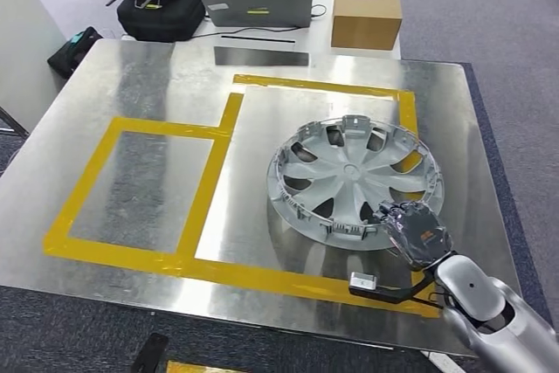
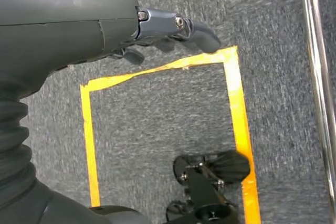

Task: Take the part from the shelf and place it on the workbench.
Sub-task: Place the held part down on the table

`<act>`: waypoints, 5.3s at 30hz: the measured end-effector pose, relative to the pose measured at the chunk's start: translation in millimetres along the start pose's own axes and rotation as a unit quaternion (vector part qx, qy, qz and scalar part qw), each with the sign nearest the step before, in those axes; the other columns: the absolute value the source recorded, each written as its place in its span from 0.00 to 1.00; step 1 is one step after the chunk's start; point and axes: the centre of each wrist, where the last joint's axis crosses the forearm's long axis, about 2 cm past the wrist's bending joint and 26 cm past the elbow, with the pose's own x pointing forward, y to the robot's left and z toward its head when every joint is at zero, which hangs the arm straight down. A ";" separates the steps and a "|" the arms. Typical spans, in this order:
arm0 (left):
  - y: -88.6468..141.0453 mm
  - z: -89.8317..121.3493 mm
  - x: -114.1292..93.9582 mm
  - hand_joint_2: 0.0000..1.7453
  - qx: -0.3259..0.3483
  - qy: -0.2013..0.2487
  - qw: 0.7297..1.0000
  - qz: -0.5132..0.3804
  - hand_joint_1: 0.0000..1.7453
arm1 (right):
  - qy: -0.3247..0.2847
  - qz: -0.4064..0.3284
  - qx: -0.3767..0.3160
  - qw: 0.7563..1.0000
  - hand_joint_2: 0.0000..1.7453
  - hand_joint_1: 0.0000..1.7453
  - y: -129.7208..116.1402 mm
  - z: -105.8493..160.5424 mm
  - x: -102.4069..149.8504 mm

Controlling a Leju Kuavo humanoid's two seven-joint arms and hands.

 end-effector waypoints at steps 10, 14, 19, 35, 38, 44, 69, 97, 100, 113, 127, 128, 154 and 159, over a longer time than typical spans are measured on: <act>0.8 -2.6 8.0 1.00 0.005 -0.022 0.999 -0.024 0.00 | -0.058 -0.014 -0.007 0.998 1.00 1.00 -4.9 -19.1 -4.3; 0.9 -4.1 13.1 1.00 0.007 -0.032 0.999 -0.032 0.00 | -0.070 -0.014 -0.005 0.997 1.00 1.00 -4.0 -32.9 -5.7; 1.8 -6.5 20.8 1.00 0.014 -0.047 0.998 -0.042 0.00 | -0.076 -0.025 0.003 0.997 1.00 1.00 1.7 -52.3 -1.4; 1.7 -6.9 22.8 1.00 0.020 -0.066 0.996 -0.051 0.00 | -0.057 -0.057 0.084 0.993 1.00 1.00 26.0 -67.0 8.9; 1.5 -6.9 22.9 1.00 0.016 -0.067 0.996 -0.051 0.00 | -0.058 -0.067 0.087 0.992 1.00 1.00 30.3 -67.3 11.0; 1.1 -7.0 23.0 1.00 0.007 -0.063 0.997 -0.050 0.00 | -0.057 -0.078 0.092 0.991 1.00 1.00 34.1 -70.5 17.0; 1.3 -7.1 22.8 0.00 0.002 -0.085 0.996 -0.039 0.00 | -0.066 -0.103 0.085 0.989 1.00 0.00 39.0 -69.8 23.3; 2.2 -6.5 20.3 0.00 0.005 -0.076 0.996 -0.042 0.00 | -0.024 -0.020 -0.156 0.987 1.00 0.00 15.7 -41.7 57.9; 2.2 -6.5 20.3 0.00 0.005 -0.076 0.996 -0.043 0.00 | -0.023 -0.017 -0.159 0.987 1.00 0.00 15.1 -41.4 58.7; 2.3 -6.4 19.7 0.00 0.006 -0.072 0.996 -0.041 0.00 | -0.002 -0.086 -0.208 0.974 1.00 0.00 -1.7 -36.8 74.3; -0.9 2.8 -6.4 0.00 0.035 -0.053 0.998 0.008 0.00 | 0.195 -0.389 -0.465 0.771 0.00 0.00 -43.1 8.2 87.9; -1.5 4.1 -9.6 0.00 0.037 -0.049 0.998 0.013 0.00 | 0.214 -0.394 -0.477 0.756 0.00 0.00 -45.8 17.5 86.5; -9.2 9.5 -18.8 0.00 0.045 -0.011 0.997 0.063 0.00 | 0.298 -0.347 -0.502 0.734 0.00 0.00 -60.5 75.9 75.1; -8.3 9.9 -20.4 0.00 0.045 -0.009 0.997 0.061 0.00 | 0.300 -0.349 -0.498 0.735 0.00 0.00 -58.4 76.3 76.1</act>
